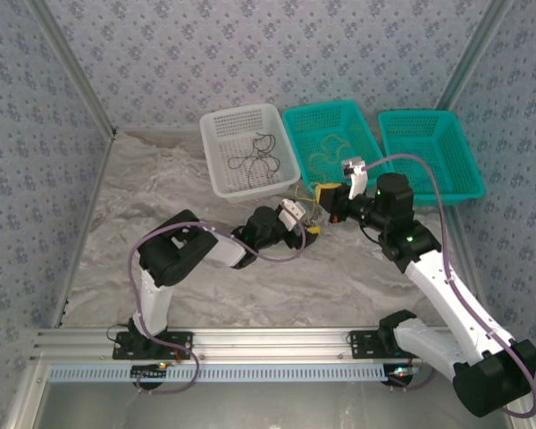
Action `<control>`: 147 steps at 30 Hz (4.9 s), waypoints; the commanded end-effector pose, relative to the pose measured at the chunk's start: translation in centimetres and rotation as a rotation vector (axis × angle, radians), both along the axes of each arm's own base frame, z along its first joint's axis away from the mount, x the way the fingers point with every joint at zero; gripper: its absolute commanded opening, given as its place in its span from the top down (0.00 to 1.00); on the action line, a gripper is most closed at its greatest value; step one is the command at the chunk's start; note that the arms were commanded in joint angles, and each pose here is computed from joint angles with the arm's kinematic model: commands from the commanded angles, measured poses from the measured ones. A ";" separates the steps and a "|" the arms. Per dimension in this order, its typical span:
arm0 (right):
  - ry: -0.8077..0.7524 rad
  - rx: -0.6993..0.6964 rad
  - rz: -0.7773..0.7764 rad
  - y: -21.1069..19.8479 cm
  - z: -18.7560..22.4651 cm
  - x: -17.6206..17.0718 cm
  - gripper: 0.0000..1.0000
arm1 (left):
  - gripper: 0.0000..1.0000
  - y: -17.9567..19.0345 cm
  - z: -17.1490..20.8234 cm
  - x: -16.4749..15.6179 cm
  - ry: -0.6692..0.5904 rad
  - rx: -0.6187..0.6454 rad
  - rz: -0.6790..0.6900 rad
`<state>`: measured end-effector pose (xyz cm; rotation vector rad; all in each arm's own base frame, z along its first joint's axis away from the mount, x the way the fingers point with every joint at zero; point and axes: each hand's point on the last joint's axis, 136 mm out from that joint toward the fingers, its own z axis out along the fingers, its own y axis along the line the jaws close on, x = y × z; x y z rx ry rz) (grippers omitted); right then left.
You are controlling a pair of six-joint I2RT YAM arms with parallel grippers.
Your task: Untangle the cables
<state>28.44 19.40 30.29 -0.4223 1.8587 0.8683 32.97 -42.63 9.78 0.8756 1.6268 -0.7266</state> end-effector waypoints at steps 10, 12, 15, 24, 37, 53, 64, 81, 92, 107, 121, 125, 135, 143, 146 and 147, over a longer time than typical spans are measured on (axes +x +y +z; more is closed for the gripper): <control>-0.136 0.107 0.059 0.1 5.8 -2.4 1.00 | 0.85 0.6 -0.4 1.7 0.021 -0.078 0.104; -0.149 0.114 0.061 0.0 6.4 -2.7 1.00 | 0.93 0.8 -1.0 1.2 0.047 -0.068 0.100; -0.180 0.124 0.023 -0.6 7.5 -2.6 1.00 | 0.97 1.3 -1.9 0.8 0.087 -0.055 0.104; -0.319 0.159 -0.191 -4.9 11.8 -2.6 1.00 | 0.95 3.6 -4.4 -0.1 0.160 -0.032 0.166; -0.163 0.013 -0.465 -9.0 7.5 1.2 1.00 | 1.00 6.6 -3.4 0.2 0.244 -0.069 0.290; 0.175 -0.092 -0.614 -10.4 -0.9 10.5 1.00 | 1.00 8.1 -3.3 0.5 0.370 -0.027 0.407; 0.231 -0.114 -0.646 -11.1 -4.2 19.7 1.00 | 1.00 7.9 -4.0 0.3 0.430 -0.035 0.417; 0.289 -0.230 -0.659 -12.1 -7.1 19.2 0.00 | 1.00 7.5 -4.0 0.2 0.496 -0.066 0.387; 0.294 -0.191 -0.648 -12.1 -5.9 14.0 0.00 | 1.00 6.7 -2.7 -0.5 0.510 -0.086 0.322; 0.328 -0.152 -0.599 -10.6 -9.2 5.3 0.00 | 0.98 6.6 -3.0 -2.3 0.565 0.007 0.252; 0.463 -0.099 -0.516 -7.9 -14.7 1.4 0.00 | 0.77 6.1 -3.8 -7.8 0.572 0.243 0.055; 0.493 -0.142 -0.499 -7.4 -15.9 0.7 0.00 | 0.62 5.9 -3.4 -8.8 0.564 0.260 0.017; 0.581 -0.054 -0.477 -5.0 -18.4 0.0 0.00 | 0.20 6.9 1.6 -6.5 0.559 0.066 0.161; 0.634 -0.100 -0.385 -2.0 -20.7 -0.2 0.04 | 0.19 12.0 0.1 -3.8 0.805 -0.032 0.434; 0.640 -0.110 -0.365 -1.2 -21.2 -0.2 0.09 | 0.25 13.2 -0.8 -4.0 0.859 0.008 0.473; 0.640 -0.111 -0.360 -1.0 -21.2 -0.2 0.11 | 0.27 13.3 -1.0 -4.2 0.865 0.024 0.471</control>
